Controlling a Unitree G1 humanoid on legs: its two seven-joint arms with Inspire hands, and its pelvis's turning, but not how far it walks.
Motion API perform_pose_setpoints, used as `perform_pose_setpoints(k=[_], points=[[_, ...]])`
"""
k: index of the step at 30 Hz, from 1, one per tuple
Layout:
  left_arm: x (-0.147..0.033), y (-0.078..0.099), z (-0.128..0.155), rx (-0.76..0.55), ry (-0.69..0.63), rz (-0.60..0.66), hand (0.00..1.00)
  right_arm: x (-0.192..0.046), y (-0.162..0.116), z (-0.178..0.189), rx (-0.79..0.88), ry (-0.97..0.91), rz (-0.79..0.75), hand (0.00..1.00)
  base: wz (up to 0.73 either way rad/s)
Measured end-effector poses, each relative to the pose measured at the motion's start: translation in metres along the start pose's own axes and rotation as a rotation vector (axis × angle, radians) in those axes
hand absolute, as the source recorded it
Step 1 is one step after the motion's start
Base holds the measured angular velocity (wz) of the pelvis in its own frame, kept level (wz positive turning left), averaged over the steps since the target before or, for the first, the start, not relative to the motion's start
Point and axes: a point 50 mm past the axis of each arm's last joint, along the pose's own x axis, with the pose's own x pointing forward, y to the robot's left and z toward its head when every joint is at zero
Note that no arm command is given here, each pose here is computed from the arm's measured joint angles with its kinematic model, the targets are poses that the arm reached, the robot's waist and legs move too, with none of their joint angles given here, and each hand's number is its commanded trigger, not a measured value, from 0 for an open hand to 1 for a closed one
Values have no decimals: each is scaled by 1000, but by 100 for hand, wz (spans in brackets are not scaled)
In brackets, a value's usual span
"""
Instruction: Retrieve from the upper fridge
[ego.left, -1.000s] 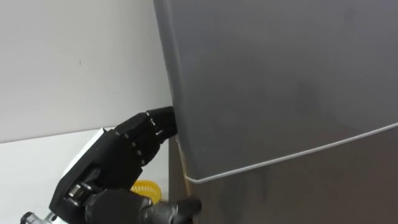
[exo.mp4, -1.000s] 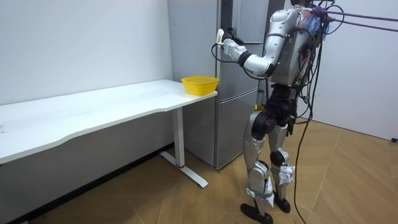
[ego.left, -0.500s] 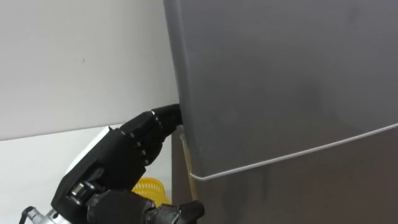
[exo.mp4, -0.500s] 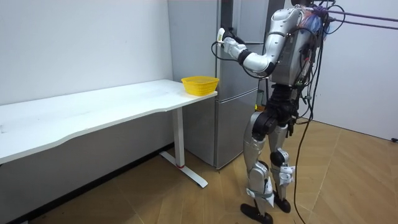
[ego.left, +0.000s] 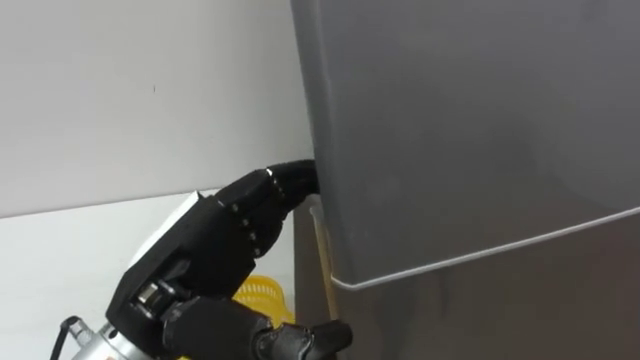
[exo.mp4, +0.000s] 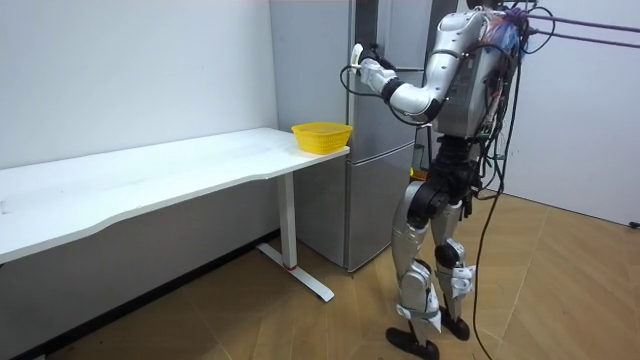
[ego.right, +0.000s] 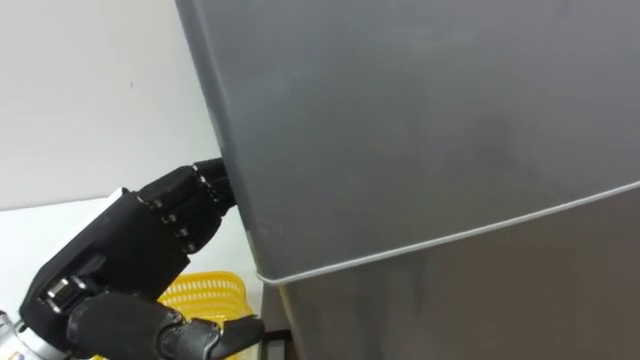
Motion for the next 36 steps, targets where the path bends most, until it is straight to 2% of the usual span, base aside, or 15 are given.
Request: perform_pose_setpoints(k=[4, 7, 9, 14, 18, 24, 36], points=[[4, -4, 0, -20, -10, -23, 0, 0, 0, -1, 0, 3, 2, 0, -1], [15, -11, 4, -37, -40, -93, 0, 0, 1, -1, -2, 4, 2, 0, -8], [27, -26, 7, -83, -70, -211, 0, 0, 0, -2, -2, 6, 0, 0, -20], [41, -65, 16, -132, -131, -496, 0, 0, 0, -3, -4, 7, 0, 0, -20], [48, -80, 22, -160, -169, -648, 0, 0, 2, -2, -25, 4, 5, 0, -19], [48, -86, 23, -177, -200, -710, 0, 0, 1, -2, -11, 4, 6, 0, -8], [48, -91, 22, -190, -202, -736, 0, 0, 0, 1, 12, -5, 5, 0, 0]])
